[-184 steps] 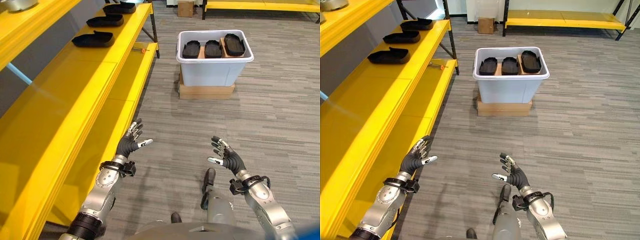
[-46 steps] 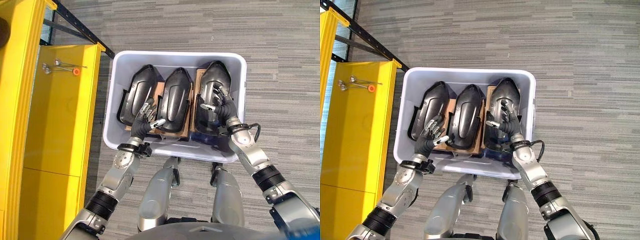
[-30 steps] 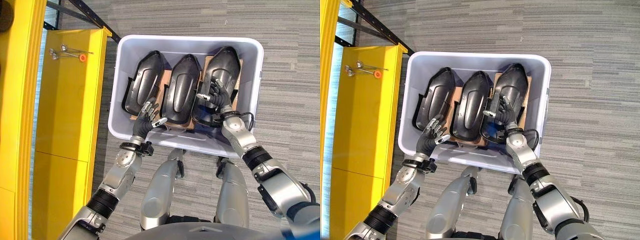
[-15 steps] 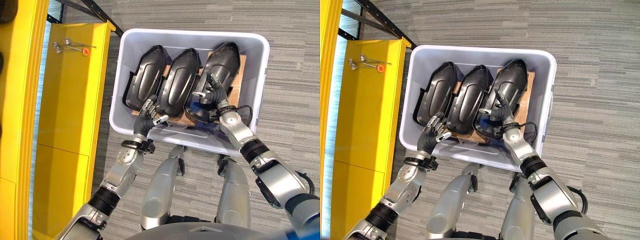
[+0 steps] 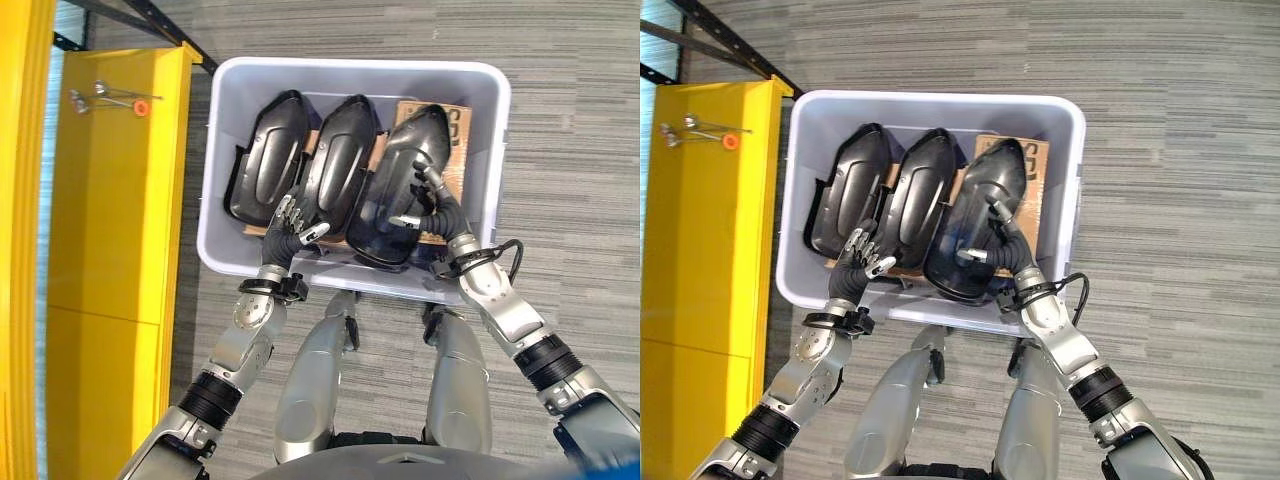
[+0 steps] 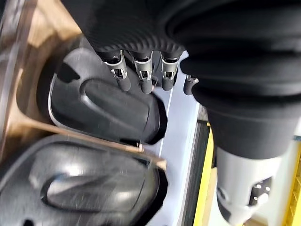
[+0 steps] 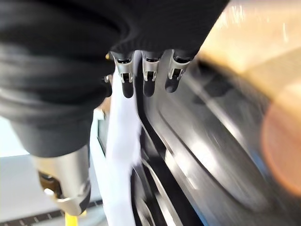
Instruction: Move parts from the plastic box to the shelf.
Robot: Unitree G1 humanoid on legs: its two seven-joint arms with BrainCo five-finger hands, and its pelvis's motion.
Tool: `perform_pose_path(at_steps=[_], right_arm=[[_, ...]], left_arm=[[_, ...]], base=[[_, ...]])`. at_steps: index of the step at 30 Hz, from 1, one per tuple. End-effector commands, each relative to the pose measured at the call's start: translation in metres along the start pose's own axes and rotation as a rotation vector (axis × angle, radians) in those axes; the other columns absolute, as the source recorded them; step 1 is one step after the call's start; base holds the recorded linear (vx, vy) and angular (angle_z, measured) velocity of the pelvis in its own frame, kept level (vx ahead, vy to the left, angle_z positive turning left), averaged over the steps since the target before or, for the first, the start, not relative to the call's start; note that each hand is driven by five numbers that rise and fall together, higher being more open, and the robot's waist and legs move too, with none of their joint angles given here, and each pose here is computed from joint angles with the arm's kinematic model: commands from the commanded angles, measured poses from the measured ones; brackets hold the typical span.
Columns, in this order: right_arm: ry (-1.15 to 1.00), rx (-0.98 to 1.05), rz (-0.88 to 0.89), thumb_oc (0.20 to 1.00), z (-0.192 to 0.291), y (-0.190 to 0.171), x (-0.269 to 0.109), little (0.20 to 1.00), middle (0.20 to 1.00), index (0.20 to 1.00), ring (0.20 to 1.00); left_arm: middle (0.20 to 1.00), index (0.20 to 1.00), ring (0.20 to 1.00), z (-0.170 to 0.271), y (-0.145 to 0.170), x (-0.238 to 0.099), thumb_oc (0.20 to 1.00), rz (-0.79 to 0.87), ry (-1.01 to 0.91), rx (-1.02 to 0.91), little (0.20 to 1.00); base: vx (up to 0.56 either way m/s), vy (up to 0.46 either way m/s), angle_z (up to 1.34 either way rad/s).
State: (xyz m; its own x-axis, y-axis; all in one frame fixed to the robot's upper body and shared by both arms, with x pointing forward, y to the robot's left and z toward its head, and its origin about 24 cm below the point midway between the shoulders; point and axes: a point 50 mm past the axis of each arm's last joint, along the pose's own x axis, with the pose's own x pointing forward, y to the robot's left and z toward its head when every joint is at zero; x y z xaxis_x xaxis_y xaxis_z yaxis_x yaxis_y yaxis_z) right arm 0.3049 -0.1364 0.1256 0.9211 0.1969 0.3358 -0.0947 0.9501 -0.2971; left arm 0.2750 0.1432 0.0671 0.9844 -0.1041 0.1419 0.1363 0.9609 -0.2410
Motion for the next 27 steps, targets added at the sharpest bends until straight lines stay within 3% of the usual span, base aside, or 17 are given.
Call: perform_pose_path(at_steps=[1,10,19,27], right_arm=[[-0.248,-0.012,-0.046,1.0,0.042,0.0,0.008,1.0,1.0,1.0,1.0],[-0.44,-0.001,-0.085,1.0,0.08,-0.003,-0.004,1.0,1.0,1.0,1.0],[-0.394,-0.056,-0.146,1.0,0.068,-0.004,-0.007,1.0,1.0,1.0,1.0],[-0.329,-0.109,-0.313,1.0,0.052,-0.018,-0.021,1.0,1.0,1.0,1.0]], left_arm=[[1.0,1.0,1.0,0.027,0.004,-0.001,1.0,-0.017,-0.135,0.051,1.0],[1.0,1.0,1.0,0.028,0.007,-0.002,1.0,0.0,-0.135,0.073,1.0],[1.0,1.0,1.0,0.029,0.006,-0.004,1.0,0.017,-0.146,0.076,1.0],[1.0,1.0,1.0,0.027,0.007,-0.006,1.0,0.049,-0.149,0.104,1.0]], base=[[0.01,0.007,-0.03],[0.01,0.005,-0.04],[0.0,0.0,0.0],[0.0,0.002,-0.02]])
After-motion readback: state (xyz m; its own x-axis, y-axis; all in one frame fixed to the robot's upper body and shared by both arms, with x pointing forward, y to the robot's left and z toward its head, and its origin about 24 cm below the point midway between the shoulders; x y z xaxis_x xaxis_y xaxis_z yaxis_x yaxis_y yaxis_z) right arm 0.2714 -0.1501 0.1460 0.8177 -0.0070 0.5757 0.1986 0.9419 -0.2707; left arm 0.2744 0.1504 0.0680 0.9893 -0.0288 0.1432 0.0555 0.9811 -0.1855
